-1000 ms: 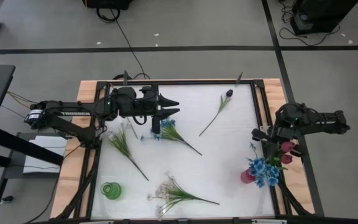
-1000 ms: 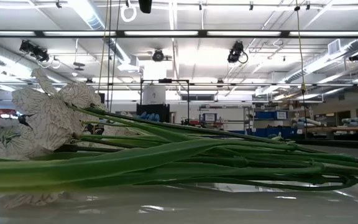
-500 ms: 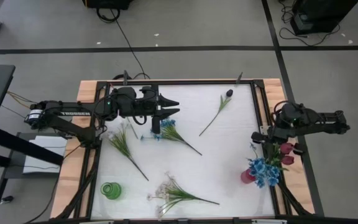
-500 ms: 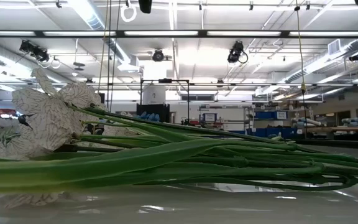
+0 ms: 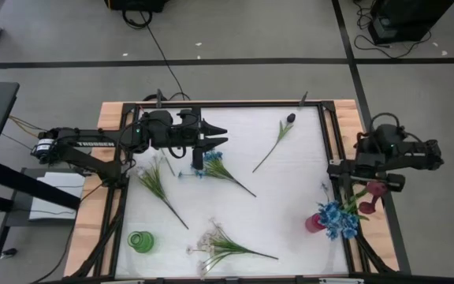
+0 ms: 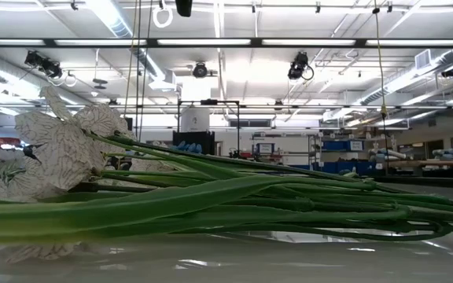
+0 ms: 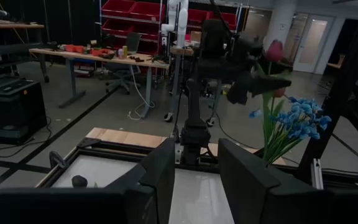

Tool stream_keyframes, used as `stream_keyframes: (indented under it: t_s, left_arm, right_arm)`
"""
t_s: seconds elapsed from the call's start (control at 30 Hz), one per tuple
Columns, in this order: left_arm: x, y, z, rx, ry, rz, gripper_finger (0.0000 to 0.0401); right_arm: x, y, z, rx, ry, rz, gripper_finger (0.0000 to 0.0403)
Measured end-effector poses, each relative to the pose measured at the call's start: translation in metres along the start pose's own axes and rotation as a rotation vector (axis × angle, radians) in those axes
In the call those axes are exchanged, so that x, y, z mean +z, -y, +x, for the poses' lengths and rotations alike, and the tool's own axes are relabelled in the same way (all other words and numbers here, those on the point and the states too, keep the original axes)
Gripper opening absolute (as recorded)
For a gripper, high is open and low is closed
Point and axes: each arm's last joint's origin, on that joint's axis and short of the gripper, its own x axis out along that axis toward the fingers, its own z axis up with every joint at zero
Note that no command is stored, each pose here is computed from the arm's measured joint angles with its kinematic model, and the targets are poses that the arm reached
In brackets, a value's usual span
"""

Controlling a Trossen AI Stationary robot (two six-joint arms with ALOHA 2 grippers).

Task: Sort flowers into vase by color
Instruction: Put the red tulip flower into the red flower vase

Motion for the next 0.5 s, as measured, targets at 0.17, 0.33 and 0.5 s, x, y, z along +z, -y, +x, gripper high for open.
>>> stream_keyframes:
  t_s: [0.17, 0.33, 0.5]
  left_arm:
    - [0.000, 0.000, 0.000, 0.000, 0.000, 0.000, 0.0126]
    - [0.000, 0.000, 0.000, -0.001, 0.000, 0.000, 0.0126]
    - [0.000, 0.000, 0.000, -0.001, 0.000, 0.000, 0.0126]
  right_arm:
    - [-0.010, 0.007, -0.001, -0.086, -0.040, 0.012, 0.0275]
    - [-0.023, 0.015, -0.002, -0.131, -0.116, 0.048, 0.0267]
    - [-0.024, 0.014, -0.002, -0.119, -0.116, 0.173, 0.0267]
